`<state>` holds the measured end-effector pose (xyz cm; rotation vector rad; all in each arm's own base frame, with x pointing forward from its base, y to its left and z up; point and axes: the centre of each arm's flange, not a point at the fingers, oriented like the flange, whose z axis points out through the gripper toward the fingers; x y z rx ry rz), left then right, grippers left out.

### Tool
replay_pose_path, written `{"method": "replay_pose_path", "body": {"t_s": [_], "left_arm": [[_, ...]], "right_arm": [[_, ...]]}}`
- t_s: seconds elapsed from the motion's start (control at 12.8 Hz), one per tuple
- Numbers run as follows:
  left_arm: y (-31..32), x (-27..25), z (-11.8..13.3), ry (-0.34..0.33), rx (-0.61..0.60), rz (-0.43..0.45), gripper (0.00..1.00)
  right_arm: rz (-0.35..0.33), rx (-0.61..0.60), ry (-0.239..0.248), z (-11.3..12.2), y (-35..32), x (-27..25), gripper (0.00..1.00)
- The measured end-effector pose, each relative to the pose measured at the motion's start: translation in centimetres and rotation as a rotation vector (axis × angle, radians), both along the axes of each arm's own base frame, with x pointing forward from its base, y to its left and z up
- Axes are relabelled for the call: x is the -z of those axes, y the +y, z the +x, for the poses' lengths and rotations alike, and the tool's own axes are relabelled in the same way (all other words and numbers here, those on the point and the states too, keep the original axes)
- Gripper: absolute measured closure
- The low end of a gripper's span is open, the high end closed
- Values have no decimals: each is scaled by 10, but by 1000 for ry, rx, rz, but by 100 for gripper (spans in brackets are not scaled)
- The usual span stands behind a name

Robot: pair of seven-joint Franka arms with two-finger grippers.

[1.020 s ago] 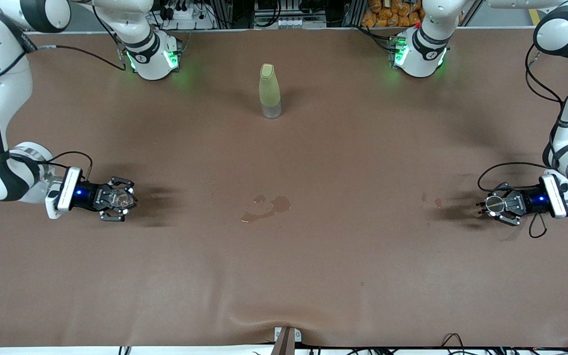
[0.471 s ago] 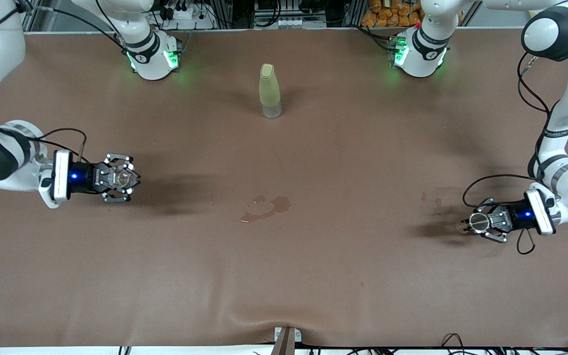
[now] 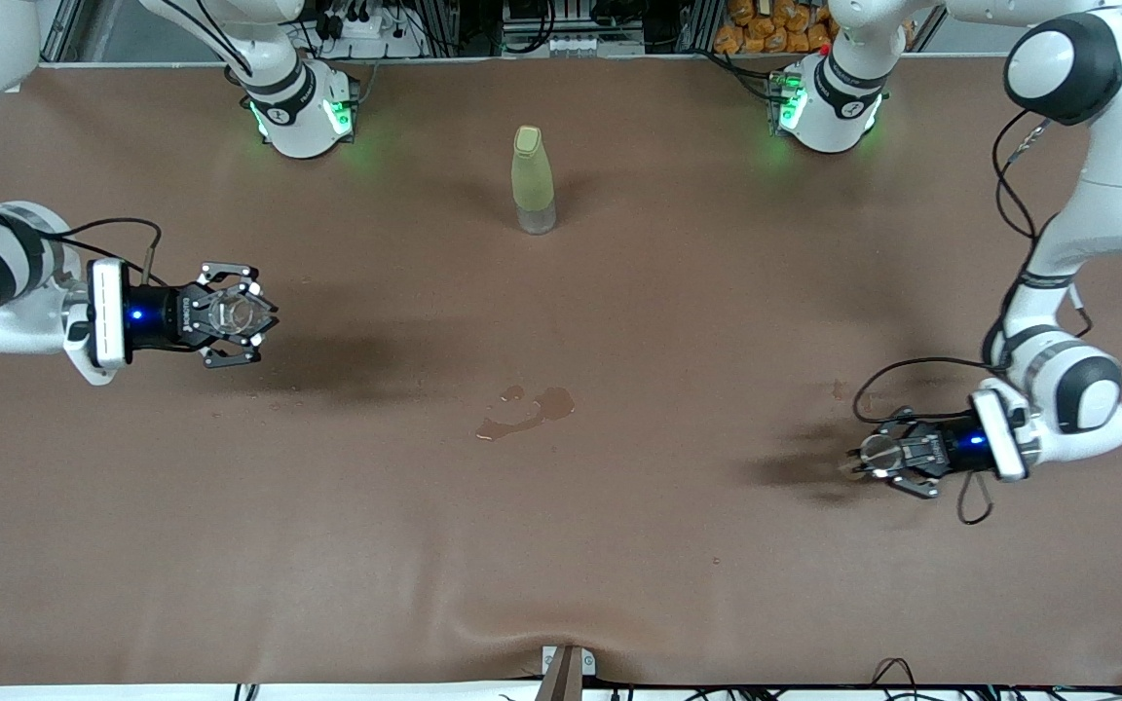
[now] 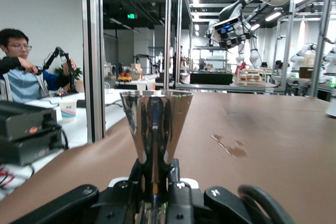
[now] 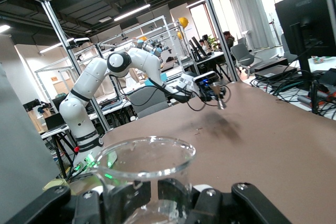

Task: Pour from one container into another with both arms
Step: 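Lift the jigger with the left gripper while the right gripper lifts the beaker, then bring the beaker and the jigger together above the table center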

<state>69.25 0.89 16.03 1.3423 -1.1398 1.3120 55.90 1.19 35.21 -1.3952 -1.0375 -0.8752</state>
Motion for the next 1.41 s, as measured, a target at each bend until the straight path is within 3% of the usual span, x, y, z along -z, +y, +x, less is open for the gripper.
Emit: {"method": "replay_pose_path", "body": {"t_s": [0.31, 0.55, 0.94, 1.41], "left_arm": [[-159, 13, -4, -7, -49, -48, 79], [-232, 13, -19, 15, -12, -56, 79], [-341, 24, -57, 14, 39, 108, 79], [-428, 15, -96, -14, 75, 108, 79]], "right_arm": [[6, -12, -12, 0, 9, -7, 85], [27, -26, -17, 1, 28, -9, 85], [26, 13, -12, 4, 65, -2, 85], [40, 88, -23, -2, 122, 18, 85]]}}
